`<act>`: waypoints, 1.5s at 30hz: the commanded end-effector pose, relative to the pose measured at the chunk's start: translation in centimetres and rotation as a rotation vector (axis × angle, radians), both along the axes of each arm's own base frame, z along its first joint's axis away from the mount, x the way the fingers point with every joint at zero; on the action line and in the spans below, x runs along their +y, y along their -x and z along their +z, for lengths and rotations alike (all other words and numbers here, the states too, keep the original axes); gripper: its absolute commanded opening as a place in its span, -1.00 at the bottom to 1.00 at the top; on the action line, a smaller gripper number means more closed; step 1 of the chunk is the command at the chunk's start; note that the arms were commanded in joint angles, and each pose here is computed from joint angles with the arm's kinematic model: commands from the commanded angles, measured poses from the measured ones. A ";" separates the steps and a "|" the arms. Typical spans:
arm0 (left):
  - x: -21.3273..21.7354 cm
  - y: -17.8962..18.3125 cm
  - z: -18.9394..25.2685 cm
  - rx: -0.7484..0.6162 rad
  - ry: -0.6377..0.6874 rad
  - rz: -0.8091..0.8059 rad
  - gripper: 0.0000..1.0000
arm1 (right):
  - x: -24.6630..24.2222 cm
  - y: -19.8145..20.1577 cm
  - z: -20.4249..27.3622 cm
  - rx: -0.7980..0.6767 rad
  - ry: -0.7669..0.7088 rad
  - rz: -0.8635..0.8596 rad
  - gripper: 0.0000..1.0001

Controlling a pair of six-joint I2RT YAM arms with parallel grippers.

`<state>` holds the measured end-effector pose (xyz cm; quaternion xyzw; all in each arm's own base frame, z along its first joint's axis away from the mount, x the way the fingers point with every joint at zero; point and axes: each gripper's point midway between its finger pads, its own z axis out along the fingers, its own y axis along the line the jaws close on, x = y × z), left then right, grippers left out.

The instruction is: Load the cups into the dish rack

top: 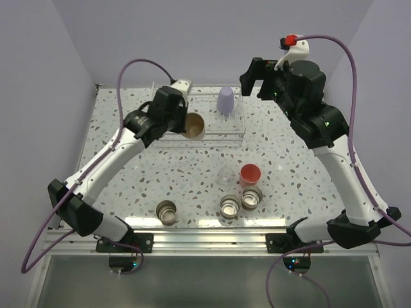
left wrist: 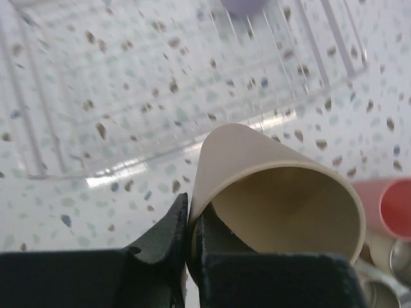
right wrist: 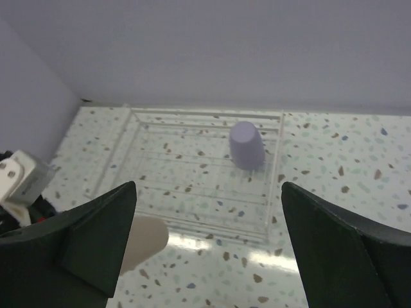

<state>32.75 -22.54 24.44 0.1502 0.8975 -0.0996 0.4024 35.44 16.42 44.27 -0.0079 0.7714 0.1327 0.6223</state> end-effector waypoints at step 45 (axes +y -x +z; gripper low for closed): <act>6.1 -5.2 24.8 -0.673 1.089 -0.138 -1.00 | 18.5 -2.7 11.1 0.254 -1.350 0.955 0.96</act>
